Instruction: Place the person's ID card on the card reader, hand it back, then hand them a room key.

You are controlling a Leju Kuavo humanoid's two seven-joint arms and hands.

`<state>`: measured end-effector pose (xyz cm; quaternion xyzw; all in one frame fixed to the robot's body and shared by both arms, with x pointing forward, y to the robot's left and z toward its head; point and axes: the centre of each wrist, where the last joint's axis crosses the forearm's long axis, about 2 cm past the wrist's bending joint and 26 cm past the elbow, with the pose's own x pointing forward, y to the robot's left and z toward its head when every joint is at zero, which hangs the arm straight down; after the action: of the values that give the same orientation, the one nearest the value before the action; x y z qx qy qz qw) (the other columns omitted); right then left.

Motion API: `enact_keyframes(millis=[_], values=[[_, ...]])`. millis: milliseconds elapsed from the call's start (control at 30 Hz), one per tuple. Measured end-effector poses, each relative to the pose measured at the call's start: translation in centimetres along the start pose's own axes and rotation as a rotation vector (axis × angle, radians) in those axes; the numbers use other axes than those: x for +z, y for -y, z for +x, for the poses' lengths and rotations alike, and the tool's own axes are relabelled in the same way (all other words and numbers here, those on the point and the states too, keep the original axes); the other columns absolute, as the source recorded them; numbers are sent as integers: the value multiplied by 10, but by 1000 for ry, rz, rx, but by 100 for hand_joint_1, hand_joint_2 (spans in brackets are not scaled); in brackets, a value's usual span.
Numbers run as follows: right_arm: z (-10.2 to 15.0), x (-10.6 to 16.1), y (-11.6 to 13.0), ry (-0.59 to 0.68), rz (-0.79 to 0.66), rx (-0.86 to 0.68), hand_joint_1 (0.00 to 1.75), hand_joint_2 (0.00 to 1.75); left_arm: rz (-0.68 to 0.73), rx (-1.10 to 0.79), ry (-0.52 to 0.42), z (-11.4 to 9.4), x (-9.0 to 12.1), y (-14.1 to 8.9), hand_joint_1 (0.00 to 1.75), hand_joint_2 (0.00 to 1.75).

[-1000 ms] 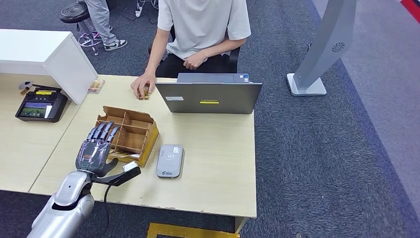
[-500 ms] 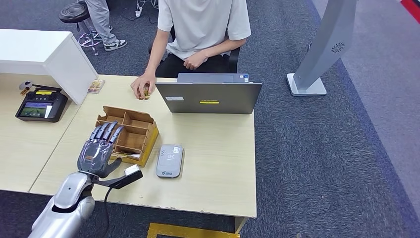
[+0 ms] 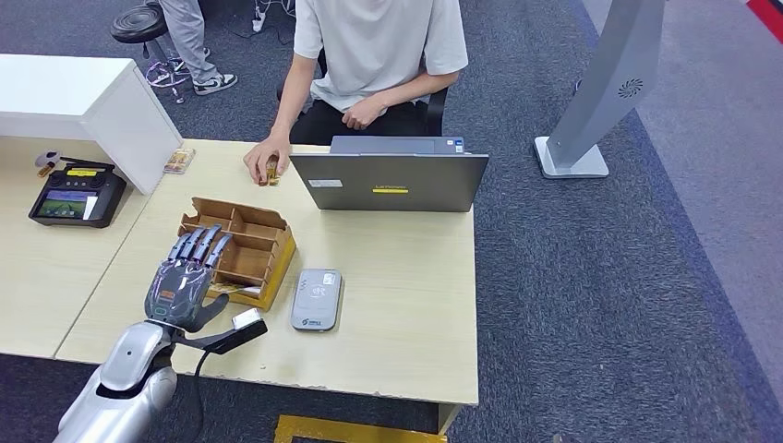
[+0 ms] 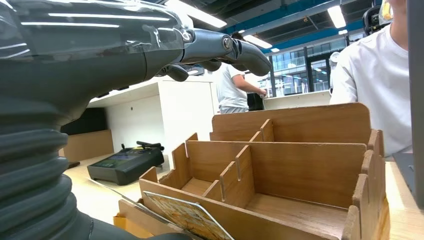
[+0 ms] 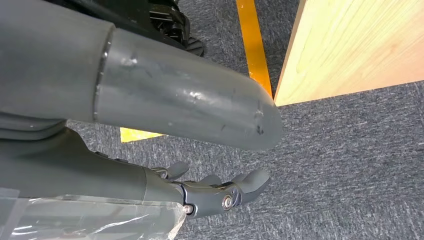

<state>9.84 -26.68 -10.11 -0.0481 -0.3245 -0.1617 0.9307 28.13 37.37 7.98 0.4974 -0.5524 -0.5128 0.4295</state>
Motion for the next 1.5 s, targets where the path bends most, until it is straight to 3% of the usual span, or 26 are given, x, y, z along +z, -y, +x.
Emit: enact_keyframes(millis=[667,1267,1400,1500], values=[[0,0,0,-3,-1,-4,0,0,-111,19,-6,3,0,3,0,175],[0,0,0,-4,-1,-4,0,0,-128,20,-1,2,0,3,0,175],[0,0,0,-4,-1,-4,0,0,-126,28,0,1,0,3,175,175],[0,0,0,-4,-1,-4,0,0,-125,41,5,0,1,3,175,175]])
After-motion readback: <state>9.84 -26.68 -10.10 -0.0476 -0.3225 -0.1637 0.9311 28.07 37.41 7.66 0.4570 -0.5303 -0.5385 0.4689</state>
